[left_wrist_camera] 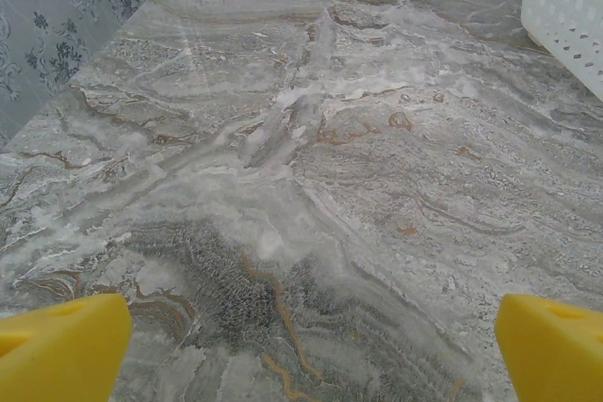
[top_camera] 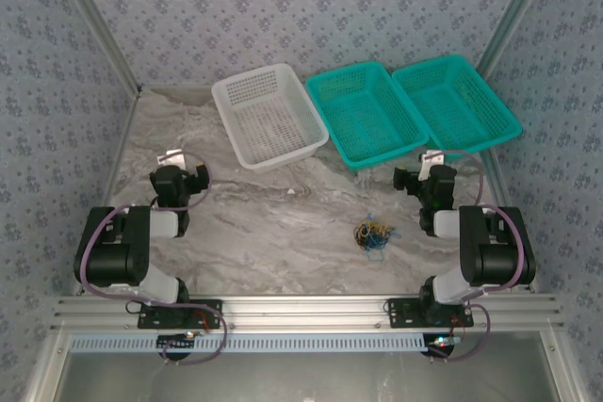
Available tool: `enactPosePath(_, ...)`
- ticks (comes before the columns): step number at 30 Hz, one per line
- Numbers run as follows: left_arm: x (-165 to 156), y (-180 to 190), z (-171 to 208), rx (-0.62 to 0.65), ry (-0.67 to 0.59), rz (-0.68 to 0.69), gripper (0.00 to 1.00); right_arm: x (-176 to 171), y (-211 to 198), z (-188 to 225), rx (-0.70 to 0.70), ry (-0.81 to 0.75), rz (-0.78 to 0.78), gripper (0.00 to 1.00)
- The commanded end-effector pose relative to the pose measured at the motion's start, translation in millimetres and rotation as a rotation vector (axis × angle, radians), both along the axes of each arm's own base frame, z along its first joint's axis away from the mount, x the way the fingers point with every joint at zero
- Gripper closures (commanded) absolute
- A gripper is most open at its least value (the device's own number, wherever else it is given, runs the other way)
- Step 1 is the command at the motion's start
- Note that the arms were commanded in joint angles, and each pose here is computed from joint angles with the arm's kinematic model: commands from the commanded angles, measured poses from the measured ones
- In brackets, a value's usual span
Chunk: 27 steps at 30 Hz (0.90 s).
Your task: Untangle the cables
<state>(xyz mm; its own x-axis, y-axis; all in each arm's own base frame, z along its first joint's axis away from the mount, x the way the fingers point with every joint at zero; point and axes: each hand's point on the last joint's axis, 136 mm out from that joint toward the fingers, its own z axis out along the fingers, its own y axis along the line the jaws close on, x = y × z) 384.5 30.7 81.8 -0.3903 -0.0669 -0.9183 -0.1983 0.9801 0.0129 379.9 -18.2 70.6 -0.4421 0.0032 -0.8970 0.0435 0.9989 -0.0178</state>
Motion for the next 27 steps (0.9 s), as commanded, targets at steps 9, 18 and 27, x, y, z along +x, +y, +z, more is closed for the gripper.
enactPosePath(9, 8.9, -0.3, 9.4, 0.005, -0.035, -0.013, 0.01, 10.3, 2.7, 12.4, -0.007, -0.047, 0.012, 0.00)
enactPosePath(18, 9.8, -3.2, 13.6, 0.005, -0.031, -0.031, 0.00, 8.3, 5.1, 18.9, -0.008, -0.065, 0.025, 0.00)
enactPosePath(27, -20.3, 4.6, 61.6, -0.028, -0.031, 0.076, 0.01, -22.7, -2.3, 63.5, 0.048, -0.106, -0.063, 0.00)
